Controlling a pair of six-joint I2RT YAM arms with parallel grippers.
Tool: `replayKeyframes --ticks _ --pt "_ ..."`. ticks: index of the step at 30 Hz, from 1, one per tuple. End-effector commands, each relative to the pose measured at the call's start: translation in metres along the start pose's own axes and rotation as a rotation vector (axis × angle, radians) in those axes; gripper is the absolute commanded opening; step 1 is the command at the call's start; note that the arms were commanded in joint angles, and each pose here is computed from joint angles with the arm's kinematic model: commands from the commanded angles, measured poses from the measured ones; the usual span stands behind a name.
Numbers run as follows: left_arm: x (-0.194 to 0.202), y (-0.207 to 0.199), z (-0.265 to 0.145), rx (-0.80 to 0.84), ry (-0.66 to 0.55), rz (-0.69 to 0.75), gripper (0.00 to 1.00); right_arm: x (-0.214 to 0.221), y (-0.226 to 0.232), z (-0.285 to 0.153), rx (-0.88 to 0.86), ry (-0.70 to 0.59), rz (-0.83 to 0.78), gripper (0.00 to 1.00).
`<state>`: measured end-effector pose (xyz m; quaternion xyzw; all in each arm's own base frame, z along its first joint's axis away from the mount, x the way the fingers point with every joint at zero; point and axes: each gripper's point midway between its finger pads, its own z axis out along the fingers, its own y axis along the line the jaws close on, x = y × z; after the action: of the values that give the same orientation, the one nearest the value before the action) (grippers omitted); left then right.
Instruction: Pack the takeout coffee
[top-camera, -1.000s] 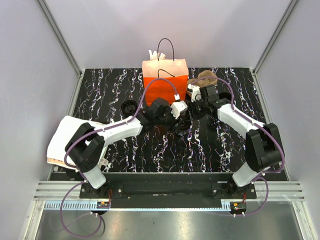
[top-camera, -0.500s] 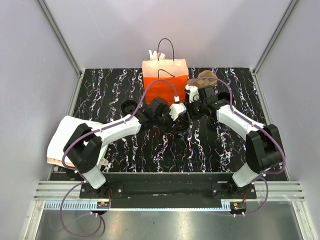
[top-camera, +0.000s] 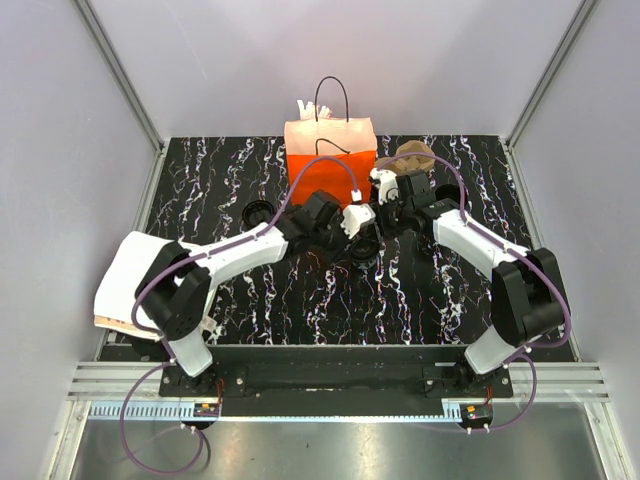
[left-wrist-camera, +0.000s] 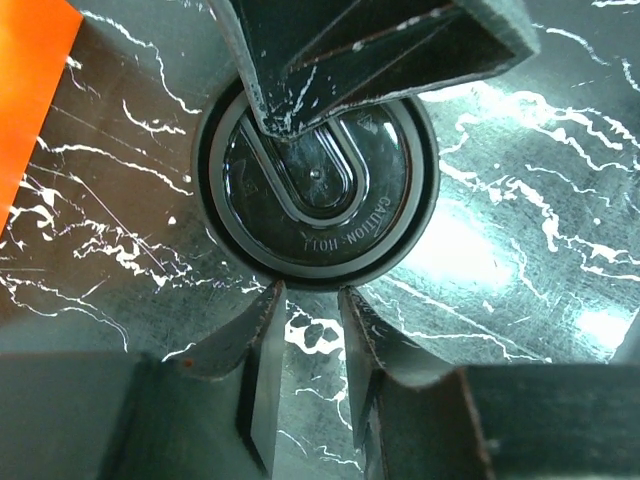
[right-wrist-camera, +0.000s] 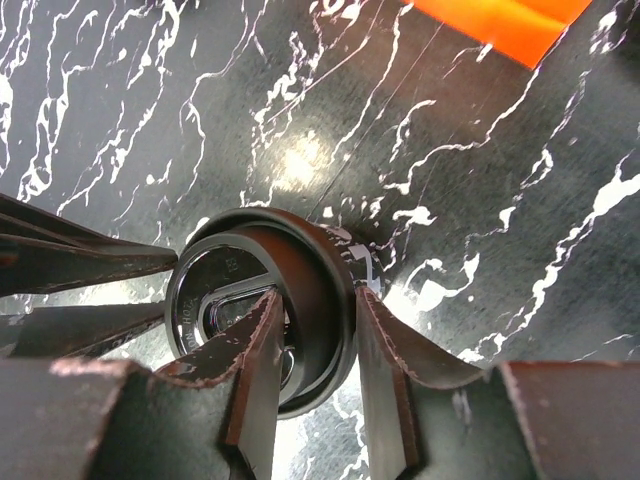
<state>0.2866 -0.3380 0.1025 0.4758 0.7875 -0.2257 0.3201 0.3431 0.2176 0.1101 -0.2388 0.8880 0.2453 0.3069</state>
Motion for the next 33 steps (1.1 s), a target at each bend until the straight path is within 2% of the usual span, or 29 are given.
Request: replayKeyframes --ticks 1,5,12,16,20,23,27,33 --pt "0.046 0.002 0.03 -0.009 0.169 -0.067 0.0 0.059 0.015 0.012 -0.062 0.198 0.051 0.38" --pt "0.032 0.002 0.026 -0.004 0.139 -0.074 0.0 0.059 0.016 0.011 -0.069 0.197 0.044 0.38" --pt "-0.019 0.003 -0.011 0.041 -0.022 -0.086 0.0 0.058 0.017 0.006 -0.097 0.185 0.06 0.38" --pt "-0.031 0.002 -0.032 0.088 -0.097 -0.098 0.0 0.054 0.018 0.001 -0.114 0.166 0.071 0.38" --pt "-0.026 0.001 -0.046 0.137 -0.124 -0.132 0.0 0.05 0.018 -0.002 -0.108 0.154 0.072 0.38" --pt "-0.017 -0.009 -0.049 0.197 -0.1 -0.161 0.0 0.049 0.017 -0.001 -0.1 0.149 0.072 0.38" --pt "0.016 -0.028 -0.038 0.3 -0.017 -0.235 0.0 0.043 0.016 -0.004 -0.085 0.129 0.075 0.38" --pt "0.027 -0.043 -0.036 0.398 0.0 -0.272 0.0 0.031 0.018 -0.013 -0.075 0.083 0.069 0.38"
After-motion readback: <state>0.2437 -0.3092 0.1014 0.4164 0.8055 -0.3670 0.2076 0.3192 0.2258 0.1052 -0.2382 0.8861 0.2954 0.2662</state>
